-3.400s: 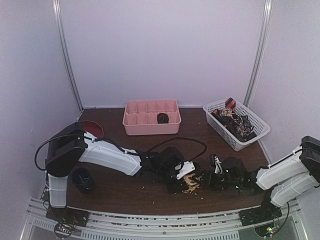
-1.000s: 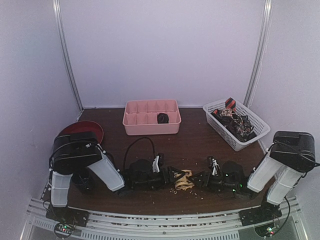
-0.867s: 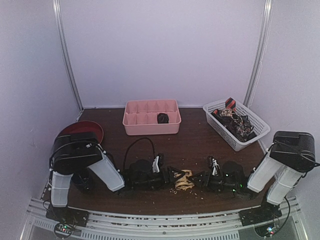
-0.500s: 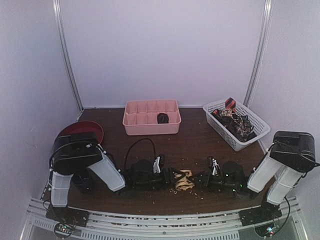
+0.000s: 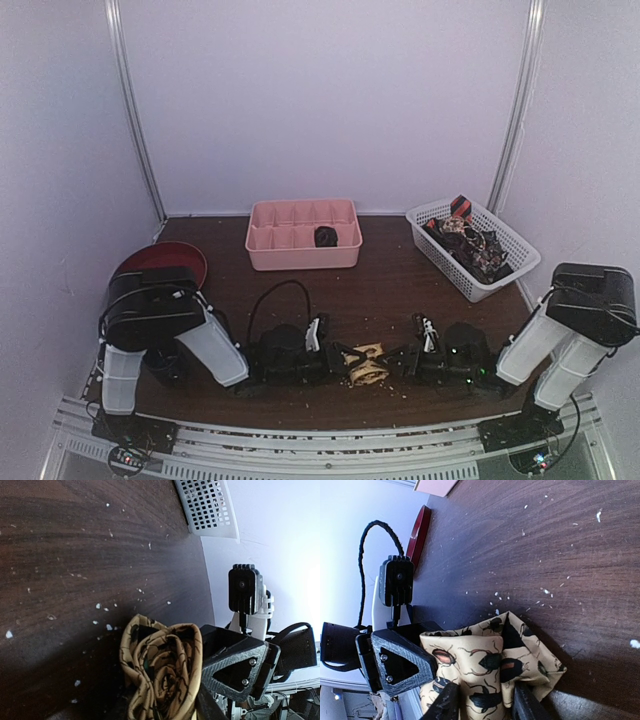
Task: Roll the ties
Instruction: Adjust the tie at the center of the board.
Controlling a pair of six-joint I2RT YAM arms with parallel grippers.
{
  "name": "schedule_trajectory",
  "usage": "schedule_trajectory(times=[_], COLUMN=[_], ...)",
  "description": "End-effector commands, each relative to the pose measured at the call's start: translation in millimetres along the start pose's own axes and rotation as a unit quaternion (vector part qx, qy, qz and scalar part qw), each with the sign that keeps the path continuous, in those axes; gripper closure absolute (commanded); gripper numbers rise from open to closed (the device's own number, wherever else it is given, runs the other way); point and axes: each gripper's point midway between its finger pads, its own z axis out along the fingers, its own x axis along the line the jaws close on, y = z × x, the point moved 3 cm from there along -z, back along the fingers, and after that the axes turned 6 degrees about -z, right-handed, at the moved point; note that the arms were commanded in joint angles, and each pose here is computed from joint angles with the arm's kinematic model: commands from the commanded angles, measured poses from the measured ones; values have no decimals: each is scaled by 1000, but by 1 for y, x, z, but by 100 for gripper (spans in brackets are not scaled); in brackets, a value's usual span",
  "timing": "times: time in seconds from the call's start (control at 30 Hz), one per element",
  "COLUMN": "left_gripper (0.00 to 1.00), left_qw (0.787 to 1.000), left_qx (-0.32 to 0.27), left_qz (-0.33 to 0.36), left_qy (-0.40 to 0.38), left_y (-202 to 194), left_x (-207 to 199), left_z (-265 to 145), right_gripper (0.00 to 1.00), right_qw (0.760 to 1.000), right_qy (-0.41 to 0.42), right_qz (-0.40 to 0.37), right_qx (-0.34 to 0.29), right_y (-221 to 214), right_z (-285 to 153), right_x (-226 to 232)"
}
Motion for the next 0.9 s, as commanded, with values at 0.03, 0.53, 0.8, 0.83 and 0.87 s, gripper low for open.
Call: schedule_trajectory(times=[0.03,0.53,0.8,0.83,0.87], left_gripper=[68,57,57,57,57], left_qw=[999,1000,1000,1000,1000], left_qx=[15,8,14,15,16], left_qz=[44,24,23,23,24], left_qy=[-22,-8,-1,0,-1], left_y=[-8,-9,-10,-10,-10], left_x=[-18,0,4,4,3], left_z=[-9,-18,-15,-15,-14], right_gripper=[59,55,48,48,49], right_qw=[1000,999,991,990,989], right_qy=[5,-21,-91,-98,-101], right_qz=[-26,-32,-97,-102,-108], right_qx=[8,7,-15,-17,-18], right_y=[-2,-7,6,6,6], right_z=[-3,-9,-23,-26,-27], right_x=[8,6,3,2,4])
